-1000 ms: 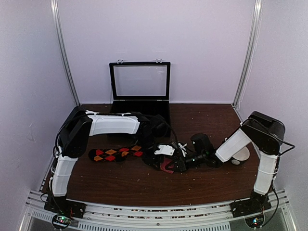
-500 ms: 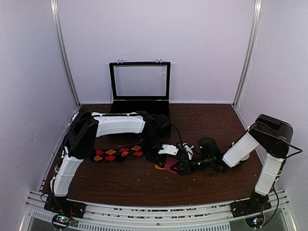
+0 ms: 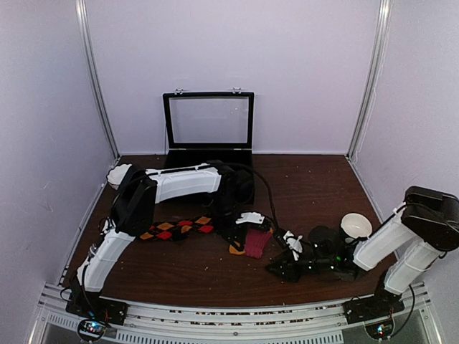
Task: Roll the socks
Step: Roll the sock at the center of the board.
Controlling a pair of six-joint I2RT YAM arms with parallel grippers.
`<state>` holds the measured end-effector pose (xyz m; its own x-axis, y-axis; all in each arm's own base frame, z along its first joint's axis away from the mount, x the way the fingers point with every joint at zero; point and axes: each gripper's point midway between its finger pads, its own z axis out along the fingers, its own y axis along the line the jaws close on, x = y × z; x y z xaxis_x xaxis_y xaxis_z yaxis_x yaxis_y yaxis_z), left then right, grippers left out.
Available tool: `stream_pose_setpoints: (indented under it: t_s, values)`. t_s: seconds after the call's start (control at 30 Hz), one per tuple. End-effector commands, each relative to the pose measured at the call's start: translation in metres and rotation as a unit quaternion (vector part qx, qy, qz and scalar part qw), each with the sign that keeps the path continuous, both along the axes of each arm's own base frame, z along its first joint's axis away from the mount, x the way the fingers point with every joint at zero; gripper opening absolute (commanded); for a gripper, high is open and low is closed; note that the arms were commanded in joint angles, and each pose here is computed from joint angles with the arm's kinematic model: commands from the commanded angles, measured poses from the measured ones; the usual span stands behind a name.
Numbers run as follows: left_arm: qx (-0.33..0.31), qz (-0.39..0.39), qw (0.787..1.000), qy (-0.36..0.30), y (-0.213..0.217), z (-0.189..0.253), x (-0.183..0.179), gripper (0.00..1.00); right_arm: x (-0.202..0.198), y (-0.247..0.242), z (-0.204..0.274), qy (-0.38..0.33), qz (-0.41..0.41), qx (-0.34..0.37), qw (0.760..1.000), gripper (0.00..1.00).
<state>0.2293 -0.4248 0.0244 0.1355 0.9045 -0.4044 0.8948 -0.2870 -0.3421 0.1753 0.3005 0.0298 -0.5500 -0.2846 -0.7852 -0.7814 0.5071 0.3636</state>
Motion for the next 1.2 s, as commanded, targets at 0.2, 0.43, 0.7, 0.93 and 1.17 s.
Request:
stream_pose_setpoints:
  t_s: [0.2,0.43,0.7,0.93,1.17]
  values:
    - [0.136,0.052,0.985,0.091,0.038,-0.030,-0.023,0.15,-0.022,0.015,0.021,-0.233,0.065,-0.151,0.959,0.35]
    - [0.152,0.049,0.986,0.055,0.031,-0.041,-0.015,0.15,-0.021,0.039,0.024,-0.303,0.104,-0.207,0.924,0.36]
    - [0.161,0.042,0.985,0.045,0.027,-0.046,-0.014,0.16,0.005,0.061,0.022,-0.362,0.122,-0.261,0.886,0.36]
    - [0.159,0.036,0.986,0.044,0.027,-0.046,-0.014,0.16,0.026,0.068,0.008,-0.359,0.123,-0.275,0.884,0.35]
    - [0.154,0.031,0.987,0.041,0.026,-0.045,-0.013,0.21,0.025,0.060,-0.013,-0.326,0.124,-0.282,0.894,0.29]
